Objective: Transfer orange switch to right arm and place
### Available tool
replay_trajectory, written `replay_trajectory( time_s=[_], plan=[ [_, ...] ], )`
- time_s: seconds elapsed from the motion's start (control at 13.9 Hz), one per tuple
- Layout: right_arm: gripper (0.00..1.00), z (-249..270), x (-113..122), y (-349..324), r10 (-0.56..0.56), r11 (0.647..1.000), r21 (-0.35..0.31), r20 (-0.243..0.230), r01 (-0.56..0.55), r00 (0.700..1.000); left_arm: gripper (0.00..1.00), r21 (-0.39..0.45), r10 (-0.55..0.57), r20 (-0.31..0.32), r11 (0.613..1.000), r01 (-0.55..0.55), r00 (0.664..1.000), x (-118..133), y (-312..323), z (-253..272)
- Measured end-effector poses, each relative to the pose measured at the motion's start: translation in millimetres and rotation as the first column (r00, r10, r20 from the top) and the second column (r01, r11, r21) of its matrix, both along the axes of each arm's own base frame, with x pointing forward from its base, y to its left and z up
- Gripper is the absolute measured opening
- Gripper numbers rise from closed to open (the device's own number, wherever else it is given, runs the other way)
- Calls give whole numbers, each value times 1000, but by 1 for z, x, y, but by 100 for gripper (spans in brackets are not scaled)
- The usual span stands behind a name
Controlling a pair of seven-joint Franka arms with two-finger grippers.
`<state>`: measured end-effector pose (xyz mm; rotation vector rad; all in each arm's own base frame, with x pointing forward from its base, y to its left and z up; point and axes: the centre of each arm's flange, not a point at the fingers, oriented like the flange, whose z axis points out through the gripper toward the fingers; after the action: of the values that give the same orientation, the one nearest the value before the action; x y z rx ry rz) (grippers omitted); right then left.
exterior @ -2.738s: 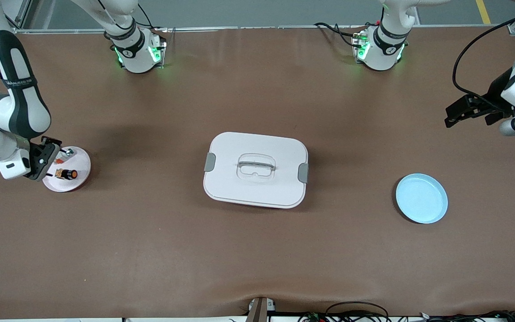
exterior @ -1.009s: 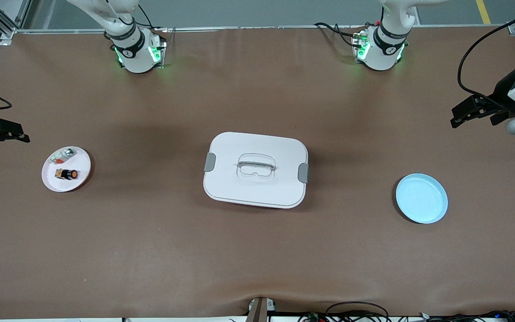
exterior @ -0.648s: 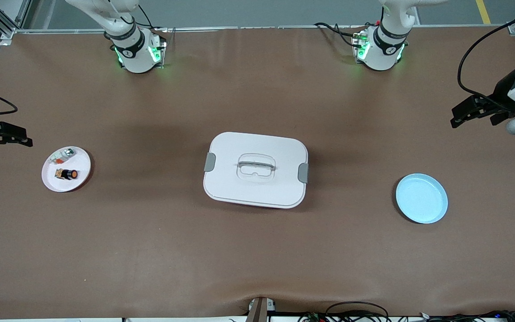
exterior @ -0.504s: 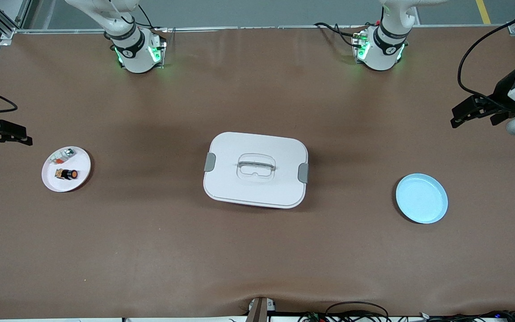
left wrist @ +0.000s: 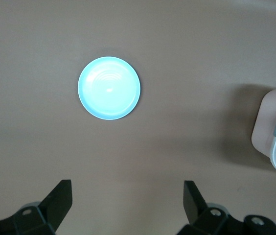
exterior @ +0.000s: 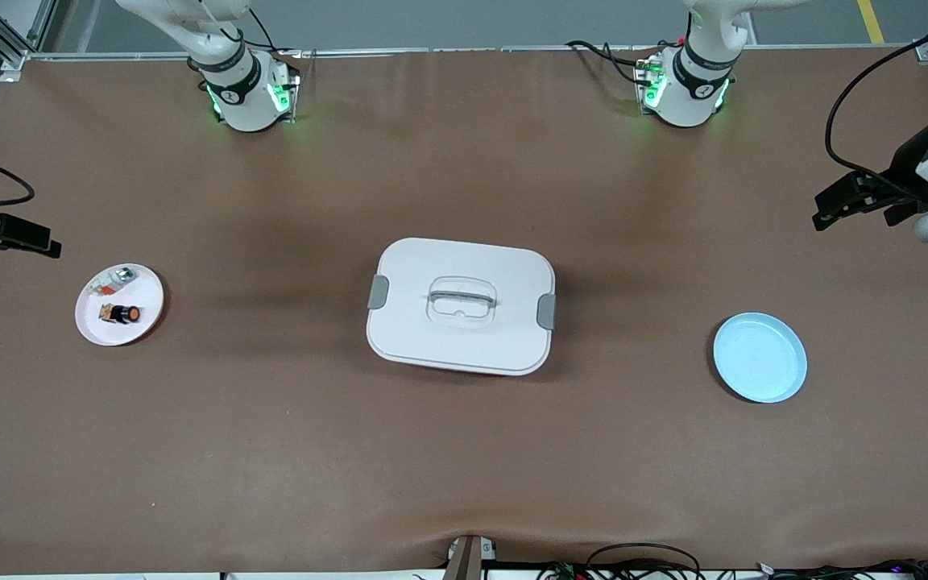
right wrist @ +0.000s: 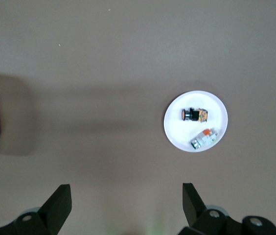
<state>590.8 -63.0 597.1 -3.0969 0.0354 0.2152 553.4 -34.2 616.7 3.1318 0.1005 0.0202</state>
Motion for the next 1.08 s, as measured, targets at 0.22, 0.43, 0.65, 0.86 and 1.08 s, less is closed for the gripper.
replay_trajectory(
  time_s=[0.22,0.43,0.65,0.86,1.08],
  plan=[
    [100,17,-13,-1,-8,1000,3,-42,9,999,100,0,0,0,1000,0,1000,0,0,0],
    [100,41,-25,-3,-15,1000,-1,-13,15,1000,100,0,0,0,1000,0,1000,0,0,0],
    [100,56,-38,-1,-12,1000,1,-21,12,1000,100,0,-1,0,1000,1,1000,0,0,0],
    [100,57,-38,4,-2,1000,2,-17,2,1000,100,0,-2,6,1000,2,1000,0,-1,3],
    [100,57,-37,10,7,1000,29,-11,-7,1000,100,-1,-8,12,1000,8,1000,0,-4,5]
  ],
)
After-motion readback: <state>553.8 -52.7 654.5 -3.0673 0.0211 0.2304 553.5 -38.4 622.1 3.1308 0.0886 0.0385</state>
